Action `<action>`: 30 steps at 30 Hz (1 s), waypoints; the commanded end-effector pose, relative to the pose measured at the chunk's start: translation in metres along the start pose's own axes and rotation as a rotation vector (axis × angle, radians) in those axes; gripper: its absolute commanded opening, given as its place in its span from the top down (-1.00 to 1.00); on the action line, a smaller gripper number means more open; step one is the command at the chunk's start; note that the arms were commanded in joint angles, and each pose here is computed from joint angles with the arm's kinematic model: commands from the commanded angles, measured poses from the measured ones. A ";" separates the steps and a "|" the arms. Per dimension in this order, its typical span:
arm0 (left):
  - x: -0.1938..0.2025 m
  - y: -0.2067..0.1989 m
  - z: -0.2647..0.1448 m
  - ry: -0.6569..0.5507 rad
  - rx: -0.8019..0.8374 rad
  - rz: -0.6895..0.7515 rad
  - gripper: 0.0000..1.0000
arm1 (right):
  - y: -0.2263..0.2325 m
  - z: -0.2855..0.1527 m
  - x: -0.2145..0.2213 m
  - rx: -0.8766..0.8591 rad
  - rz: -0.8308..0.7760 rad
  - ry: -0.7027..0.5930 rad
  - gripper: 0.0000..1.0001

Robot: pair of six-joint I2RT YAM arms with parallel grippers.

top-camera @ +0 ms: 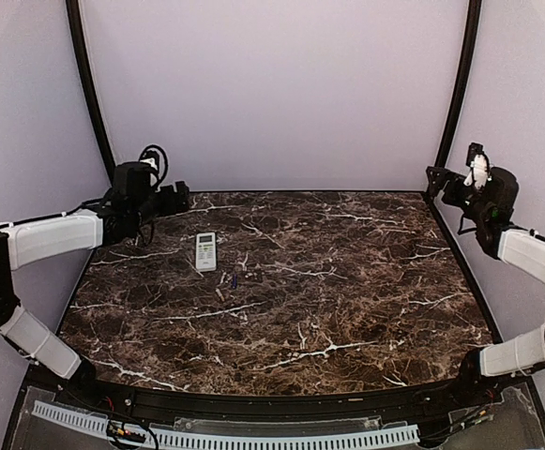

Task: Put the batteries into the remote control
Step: Pick up the remote control from the center of the board.

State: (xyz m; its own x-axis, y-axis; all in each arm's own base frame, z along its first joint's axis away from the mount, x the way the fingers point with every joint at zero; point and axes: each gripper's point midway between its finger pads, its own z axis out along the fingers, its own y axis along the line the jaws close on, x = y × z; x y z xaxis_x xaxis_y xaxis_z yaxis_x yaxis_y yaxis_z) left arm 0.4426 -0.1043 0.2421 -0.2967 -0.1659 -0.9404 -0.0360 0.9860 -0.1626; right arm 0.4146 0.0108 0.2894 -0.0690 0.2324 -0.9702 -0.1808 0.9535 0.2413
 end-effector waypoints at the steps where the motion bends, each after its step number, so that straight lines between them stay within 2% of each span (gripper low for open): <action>1: 0.109 -0.021 0.012 0.458 0.008 -0.013 -0.98 | 0.014 0.017 0.058 0.054 0.155 0.317 -0.97; 5: 0.141 -0.040 0.035 0.579 -0.009 0.052 -0.98 | 0.052 0.030 0.090 0.063 0.039 0.480 -0.97; 10: 0.161 -0.069 0.061 0.645 0.044 0.061 -0.98 | 0.101 0.038 0.124 -0.039 -0.040 0.550 -0.97; 14: 0.179 -0.064 0.072 0.678 -0.001 0.067 -0.98 | 0.116 0.041 0.148 -0.063 -0.036 0.620 -0.97; 20: 0.213 -0.055 0.079 0.771 -0.051 0.105 -0.98 | 0.128 0.042 0.162 -0.089 -0.054 0.653 -0.97; 27: 0.230 -0.050 0.075 0.839 -0.086 0.092 -0.68 | 0.131 0.044 0.166 -0.087 -0.063 0.676 -0.97; 29: 0.230 -0.050 0.073 0.849 -0.088 0.086 -0.51 | 0.131 0.044 0.166 -0.087 -0.064 0.677 -0.97; 30: 0.232 -0.049 0.071 0.860 -0.091 0.084 -0.36 | 0.132 0.044 0.165 -0.089 -0.064 0.677 -0.97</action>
State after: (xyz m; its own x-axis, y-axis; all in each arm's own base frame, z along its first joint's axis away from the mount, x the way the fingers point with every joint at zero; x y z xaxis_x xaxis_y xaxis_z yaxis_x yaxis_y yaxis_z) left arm 0.4648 -0.1962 0.0255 -0.8714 -0.0555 -0.4874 -0.0306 0.9978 -0.0589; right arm 0.4181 0.1795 0.1553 -0.6567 -0.0097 -0.7541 -0.2755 0.9339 0.2279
